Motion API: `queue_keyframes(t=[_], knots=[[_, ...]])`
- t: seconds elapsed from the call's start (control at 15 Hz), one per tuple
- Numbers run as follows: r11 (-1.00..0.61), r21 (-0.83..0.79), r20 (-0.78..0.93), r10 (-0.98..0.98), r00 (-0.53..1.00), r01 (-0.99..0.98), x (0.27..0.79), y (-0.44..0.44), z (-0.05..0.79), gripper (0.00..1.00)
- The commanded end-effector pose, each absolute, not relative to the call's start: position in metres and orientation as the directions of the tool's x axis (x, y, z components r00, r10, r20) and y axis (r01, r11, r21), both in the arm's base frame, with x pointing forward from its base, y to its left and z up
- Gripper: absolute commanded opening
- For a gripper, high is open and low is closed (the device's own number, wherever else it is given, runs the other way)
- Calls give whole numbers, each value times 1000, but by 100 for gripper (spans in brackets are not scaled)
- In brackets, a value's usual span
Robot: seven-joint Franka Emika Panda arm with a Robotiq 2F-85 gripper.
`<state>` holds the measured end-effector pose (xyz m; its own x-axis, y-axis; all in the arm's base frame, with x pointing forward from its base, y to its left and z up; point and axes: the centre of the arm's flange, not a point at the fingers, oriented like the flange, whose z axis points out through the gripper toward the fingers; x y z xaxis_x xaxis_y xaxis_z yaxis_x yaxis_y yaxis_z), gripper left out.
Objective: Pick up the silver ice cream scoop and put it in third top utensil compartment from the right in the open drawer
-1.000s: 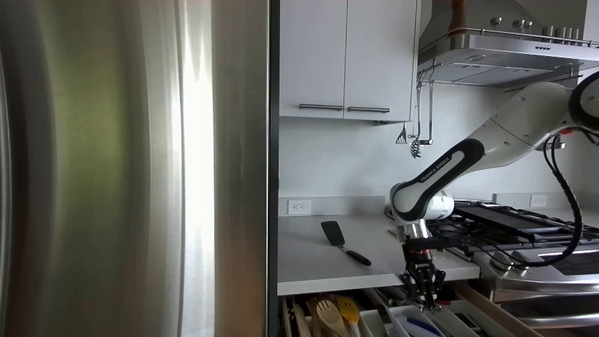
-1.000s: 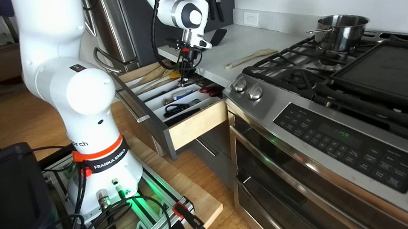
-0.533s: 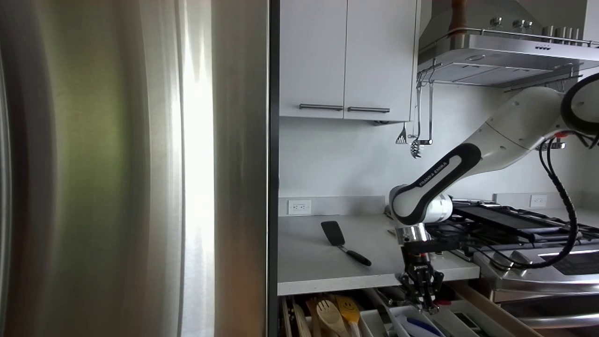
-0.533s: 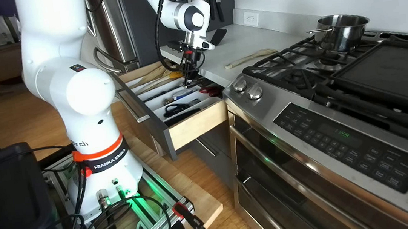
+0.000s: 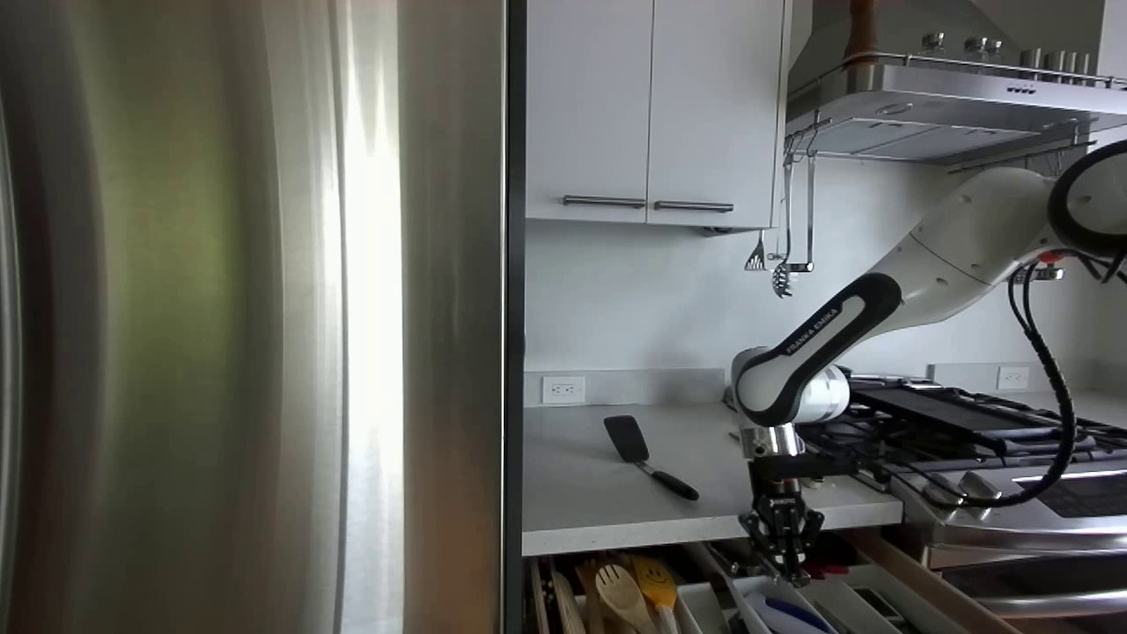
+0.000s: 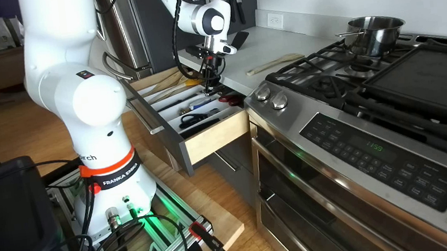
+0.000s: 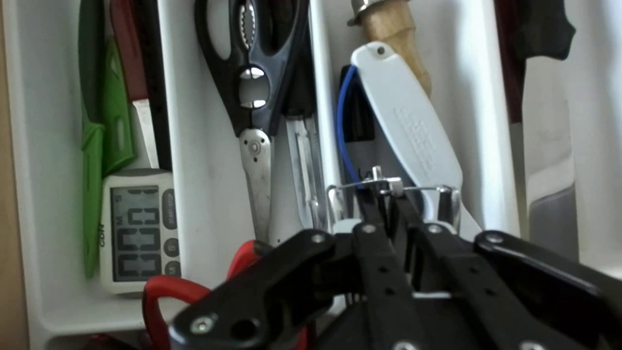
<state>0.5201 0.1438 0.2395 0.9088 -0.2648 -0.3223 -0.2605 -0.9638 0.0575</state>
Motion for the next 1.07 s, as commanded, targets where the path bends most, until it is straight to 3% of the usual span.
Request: queue_keyframes(t=[0.0,0.4,0.47,0.6,0.8,1.0], knots=[[-966,51,-274,-257,927,-252,529,146,223,3],[-969,38,-244,-245,938,-243,531,153,219,3],[-969,39,-237,-245,940,-243,531,153,219,36],[-971,40,-230,-238,944,-235,529,154,219,40],[-973,35,-209,-229,951,-227,527,156,226,62],[-976,23,-183,-217,959,-217,521,160,237,59]])
